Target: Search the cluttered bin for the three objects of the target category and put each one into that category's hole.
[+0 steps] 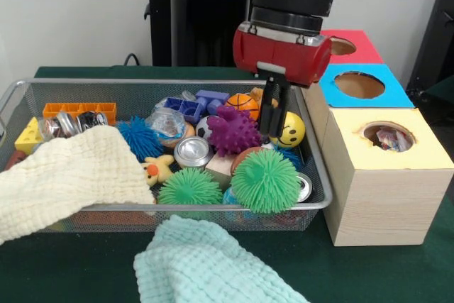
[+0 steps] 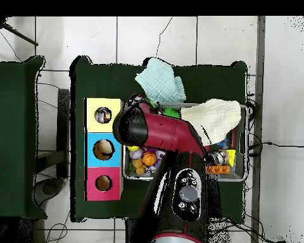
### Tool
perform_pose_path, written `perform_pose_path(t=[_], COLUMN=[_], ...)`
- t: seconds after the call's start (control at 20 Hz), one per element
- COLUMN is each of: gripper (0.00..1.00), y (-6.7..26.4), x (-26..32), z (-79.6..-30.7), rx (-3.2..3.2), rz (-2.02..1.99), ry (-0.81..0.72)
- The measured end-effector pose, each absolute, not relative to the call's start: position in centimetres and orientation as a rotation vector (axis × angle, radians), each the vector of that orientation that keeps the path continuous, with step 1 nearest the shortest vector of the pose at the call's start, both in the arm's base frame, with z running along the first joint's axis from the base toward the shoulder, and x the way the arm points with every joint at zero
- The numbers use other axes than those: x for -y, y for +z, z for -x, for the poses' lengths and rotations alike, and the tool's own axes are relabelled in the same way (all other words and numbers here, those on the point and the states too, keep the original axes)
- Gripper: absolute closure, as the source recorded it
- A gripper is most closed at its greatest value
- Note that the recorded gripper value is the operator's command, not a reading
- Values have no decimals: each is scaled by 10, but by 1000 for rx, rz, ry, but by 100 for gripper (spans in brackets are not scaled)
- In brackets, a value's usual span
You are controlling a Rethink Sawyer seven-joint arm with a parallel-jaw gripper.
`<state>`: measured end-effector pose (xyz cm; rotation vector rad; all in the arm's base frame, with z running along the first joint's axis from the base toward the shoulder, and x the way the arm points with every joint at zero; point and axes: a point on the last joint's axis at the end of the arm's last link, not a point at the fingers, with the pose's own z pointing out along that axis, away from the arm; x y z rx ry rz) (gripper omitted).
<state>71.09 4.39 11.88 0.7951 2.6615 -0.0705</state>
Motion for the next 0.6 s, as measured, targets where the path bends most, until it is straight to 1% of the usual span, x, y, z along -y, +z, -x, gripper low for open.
perform_pose_path(t=[0.35, 0.6], gripper=[100, 100], y=[110, 110], x=[-54, -56], z=[-709, -709], rx=[-2681, -2683], rz=[-731, -726], ry=[-58, -56])
